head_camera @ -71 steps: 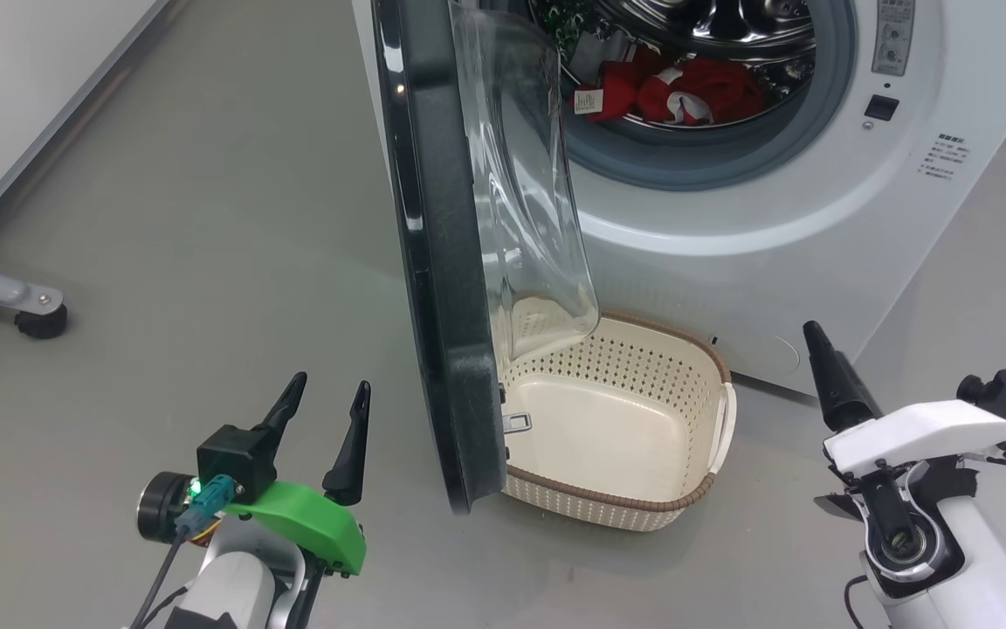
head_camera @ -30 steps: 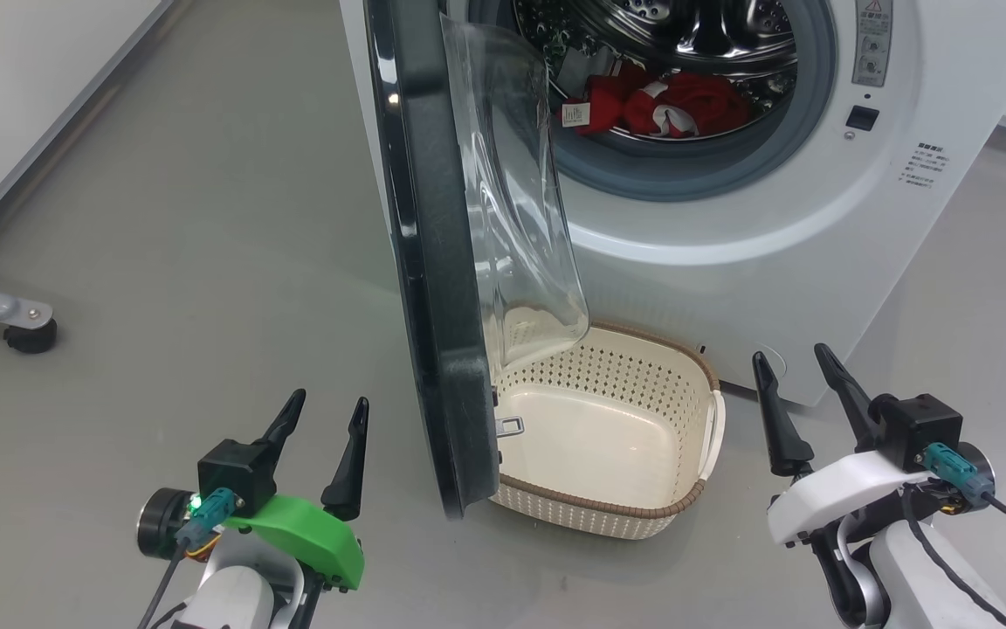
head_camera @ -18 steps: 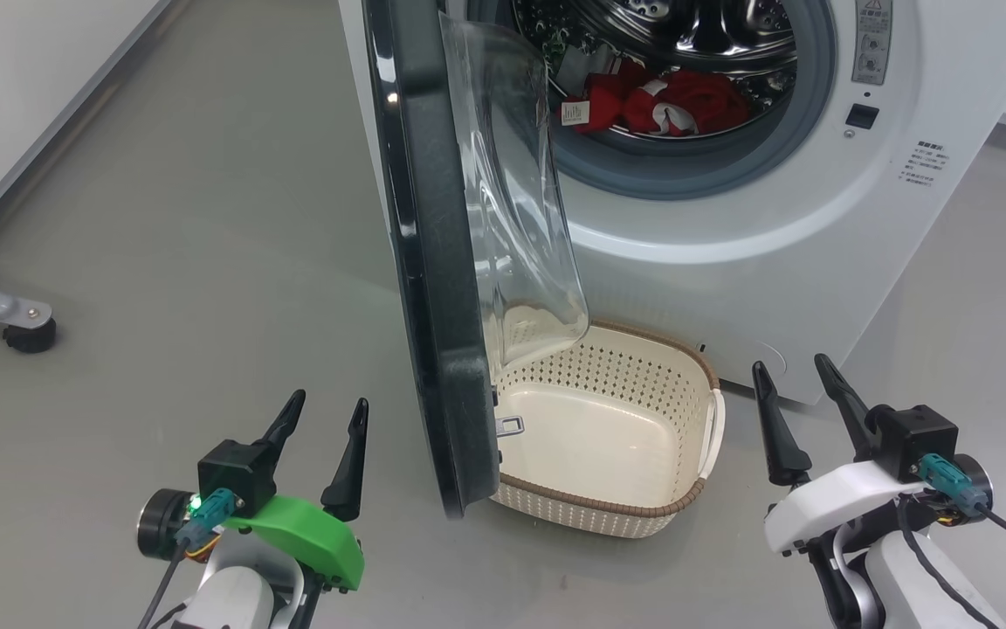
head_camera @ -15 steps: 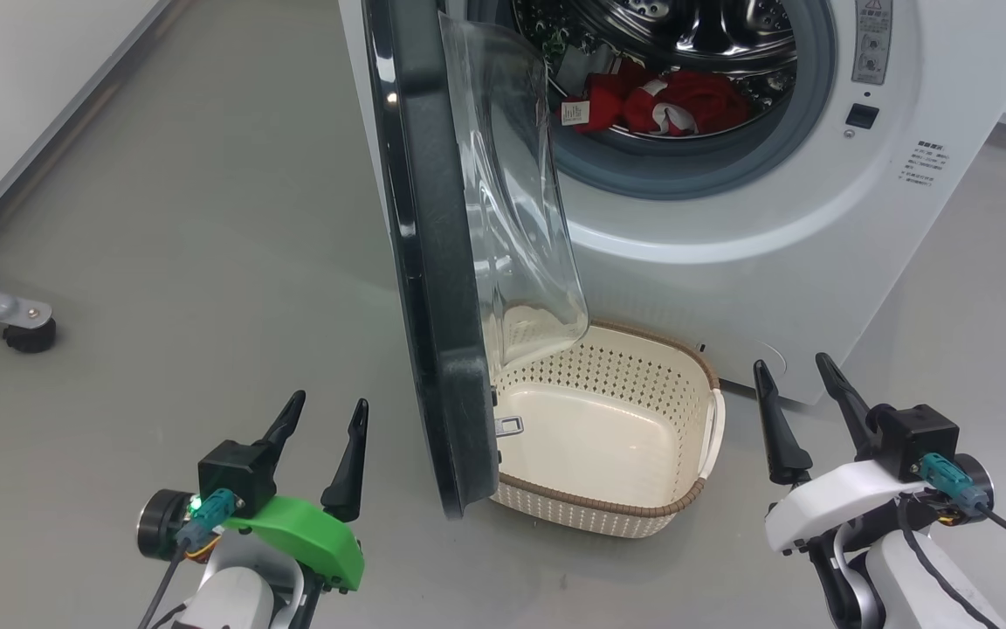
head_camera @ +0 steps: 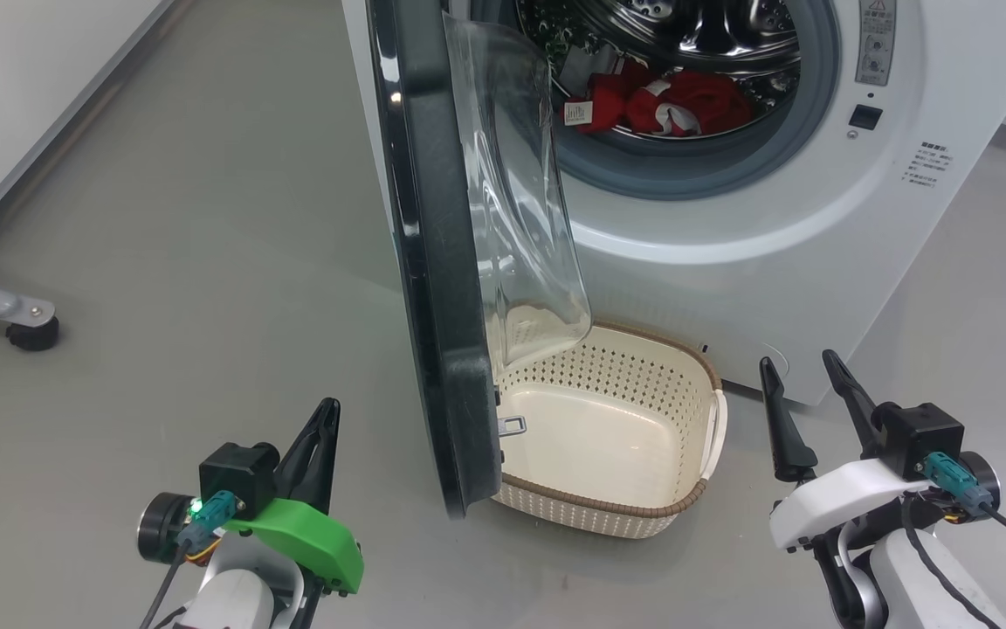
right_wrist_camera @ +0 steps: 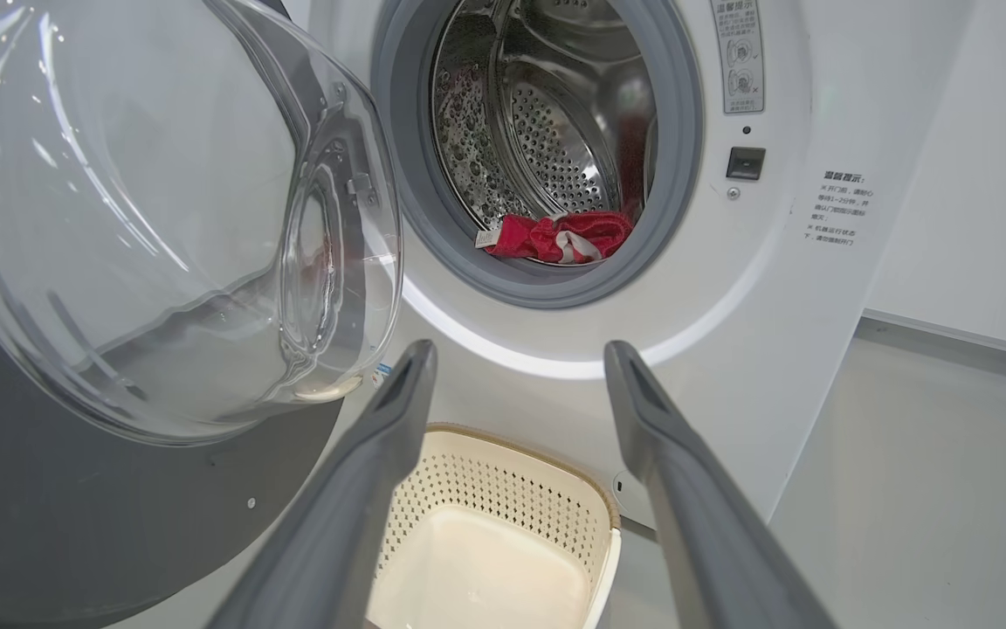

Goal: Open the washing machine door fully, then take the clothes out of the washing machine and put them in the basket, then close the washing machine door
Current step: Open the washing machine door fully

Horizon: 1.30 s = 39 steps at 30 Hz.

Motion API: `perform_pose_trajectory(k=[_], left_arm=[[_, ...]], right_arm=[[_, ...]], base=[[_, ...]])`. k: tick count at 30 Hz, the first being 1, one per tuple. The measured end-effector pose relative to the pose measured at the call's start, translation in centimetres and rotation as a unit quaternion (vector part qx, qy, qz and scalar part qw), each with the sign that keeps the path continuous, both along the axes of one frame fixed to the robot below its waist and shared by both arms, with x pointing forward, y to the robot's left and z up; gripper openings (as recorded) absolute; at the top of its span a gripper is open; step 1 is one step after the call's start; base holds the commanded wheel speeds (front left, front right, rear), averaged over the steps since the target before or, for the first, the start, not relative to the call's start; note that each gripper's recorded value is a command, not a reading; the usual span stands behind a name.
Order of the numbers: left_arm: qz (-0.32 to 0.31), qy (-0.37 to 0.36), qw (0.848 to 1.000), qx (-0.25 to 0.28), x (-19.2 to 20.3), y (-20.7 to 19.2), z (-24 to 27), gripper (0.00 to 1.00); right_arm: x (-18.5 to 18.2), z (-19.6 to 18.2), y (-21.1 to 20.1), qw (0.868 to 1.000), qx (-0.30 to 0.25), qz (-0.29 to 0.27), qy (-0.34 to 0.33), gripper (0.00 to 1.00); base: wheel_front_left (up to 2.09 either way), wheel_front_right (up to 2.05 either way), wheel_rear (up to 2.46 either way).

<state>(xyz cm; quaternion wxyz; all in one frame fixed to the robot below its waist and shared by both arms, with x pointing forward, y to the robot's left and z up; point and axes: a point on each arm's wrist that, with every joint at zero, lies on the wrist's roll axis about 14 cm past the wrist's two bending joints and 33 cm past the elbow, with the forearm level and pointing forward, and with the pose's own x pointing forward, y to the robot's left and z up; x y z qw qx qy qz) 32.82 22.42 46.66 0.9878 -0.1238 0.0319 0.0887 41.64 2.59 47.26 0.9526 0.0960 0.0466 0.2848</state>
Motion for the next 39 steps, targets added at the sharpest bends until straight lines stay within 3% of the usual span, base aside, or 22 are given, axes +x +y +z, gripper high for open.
perform_pose_trajectory(k=[14, 20, 23, 24, 30, 39], left_arm=[[0.02, -0.035, 0.999, 0.001, 0.3, 1.2, 2.2, 0.0], [0.028, -0.117, 0.992, 0.03, 1.3, 2.1, 7.9, 0.0], [0.024, -0.202, 0.977, 0.063, 1.8, 2.1, 14.0, 0.0], [0.024, -0.202, 0.977, 0.063, 1.8, 2.1, 14.0, 0.0], [0.013, -0.332, 0.937, 0.107, 0.4, 1.0, 23.0, 0.0], [-0.09, -0.407, 0.904, 0.099, -1.3, -5.3, 26.9, 0.0]], right_arm=[[-0.3, -0.4, 0.1, 1.0, 0.004, 0.001, 0.007, 1.0], [-0.2, -0.3, 0.2, 1.0, 0.003, 0.002, 0.004, 1.0], [-0.3, -0.2, 0.3, 1.0, 0.005, 0.003, 0.003, 1.0], [-0.3, -0.2, 0.3, 1.0, 0.005, 0.003, 0.003, 1.0], [-0.6, 0.0, 0.3, 1.0, 0.008, 0.0, 0.003, 1.0], [-1.0, -0.2, -0.1, 1.0, 0.004, 0.0, 0.003, 1.0]], base=[[0.0, 0.0, 0.0], [0.0, 0.0, 0.0], [0.0, 0.0, 0.0], [0.0, 0.0, 0.0], [0.0, 0.0, 0.0], [0.0, 0.0, 0.0]])
